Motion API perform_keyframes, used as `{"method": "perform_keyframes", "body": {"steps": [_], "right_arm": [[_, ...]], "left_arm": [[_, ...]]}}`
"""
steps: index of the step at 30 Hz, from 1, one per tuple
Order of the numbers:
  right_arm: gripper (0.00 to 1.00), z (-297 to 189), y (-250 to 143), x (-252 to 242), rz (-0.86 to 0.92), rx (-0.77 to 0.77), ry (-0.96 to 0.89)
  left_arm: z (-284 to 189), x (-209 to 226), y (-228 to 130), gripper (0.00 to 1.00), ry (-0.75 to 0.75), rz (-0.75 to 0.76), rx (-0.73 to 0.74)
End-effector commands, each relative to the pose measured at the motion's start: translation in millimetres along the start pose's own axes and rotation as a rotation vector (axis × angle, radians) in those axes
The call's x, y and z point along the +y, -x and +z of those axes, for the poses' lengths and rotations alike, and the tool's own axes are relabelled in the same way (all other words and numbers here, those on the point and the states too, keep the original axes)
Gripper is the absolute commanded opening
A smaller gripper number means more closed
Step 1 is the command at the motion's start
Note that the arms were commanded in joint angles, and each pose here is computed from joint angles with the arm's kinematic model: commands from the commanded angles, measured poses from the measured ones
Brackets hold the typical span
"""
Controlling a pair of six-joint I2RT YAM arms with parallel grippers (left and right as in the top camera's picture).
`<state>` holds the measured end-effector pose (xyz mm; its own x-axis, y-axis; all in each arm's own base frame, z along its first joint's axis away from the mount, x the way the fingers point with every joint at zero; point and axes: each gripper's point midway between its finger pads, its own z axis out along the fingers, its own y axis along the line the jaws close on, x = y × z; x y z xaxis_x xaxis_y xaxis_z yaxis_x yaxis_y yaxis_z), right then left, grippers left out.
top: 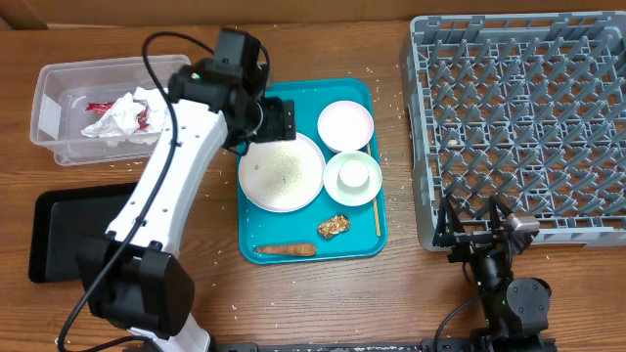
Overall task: Sort waste into correct bins and load items into the dishwasher
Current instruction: 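Lower the left gripper to the rice plate rim and pinch it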
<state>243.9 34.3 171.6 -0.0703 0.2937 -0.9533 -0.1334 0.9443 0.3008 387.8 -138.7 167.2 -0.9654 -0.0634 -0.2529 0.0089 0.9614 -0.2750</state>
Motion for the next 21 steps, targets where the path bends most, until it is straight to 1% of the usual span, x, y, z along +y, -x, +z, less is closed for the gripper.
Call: {"method": "perform_keyframes", "body": {"steps": [1,3,5,7,8,9,10,11,12,13,14,21], "right_arm": [[1.0,0.2,-1.0,-2.2,-0.007,-0.007,-0.008],[1.0,0.2,-1.0,-2.2,-0.007,-0.007,-0.008],[1.0,0.2,-1.0,-2.2,-0.007,-0.007,-0.008],[1.0,0.2,-1.0,-2.2,-0.007,-0.007,-0.008],[1.0,0.2,-1.0,-2.2,-0.007,-0.007,-0.008],[1.0,0.2,-1.0,-2.2,-0.007,-0.007,-0.008],[1.0,0.2,-1.0,-2.2,-0.007,-0.007,-0.008],[1.0,0.2,-1.0,-2.2,-0.007,-0.007,-0.008],[1.0,0.2,-1.0,-2.2,-0.007,-0.007,-0.008],[1.0,0.2,-1.0,-2.2,-0.007,-0.007,-0.008],[1.0,0.2,-1.0,-2.2,-0.007,-0.007,-0.008],[1.0,0.2,-1.0,-2.2,-0.007,-0.007,-0.008]], "left_arm": [[27.1,4.3,-26.0,0.82,0.018,-0.031,0.093],[38.7,10.2,-43.5,0.77,0.035,-0.036,0.146],[46.2,12.4,-58.6,0.67,0.037,-0.043,0.194],[52.6,10.6,-72.6,0.66,0.025,-0.045,0.237],[55.3,10.0,-78.5,0.61,0.024,-0.043,0.254],[58.2,10.1,-84.6,0.54,0.029,-0.039,0.269],[61.6,10.6,-90.0,0.43,0.036,-0.033,0.281],[64.9,12.3,-94.6,0.31,0.049,-0.03,0.289],[69.0,14.0,-99.4,0.14,0.06,-0.023,0.295],[72.3,16.0,-103.0,0.07,0.068,-0.023,0.3],[75.4,18.3,-106.5,0.04,0.079,-0.032,0.304],[95.1,31.5,-126.4,0.04,0.107,-0.109,0.324]]}}
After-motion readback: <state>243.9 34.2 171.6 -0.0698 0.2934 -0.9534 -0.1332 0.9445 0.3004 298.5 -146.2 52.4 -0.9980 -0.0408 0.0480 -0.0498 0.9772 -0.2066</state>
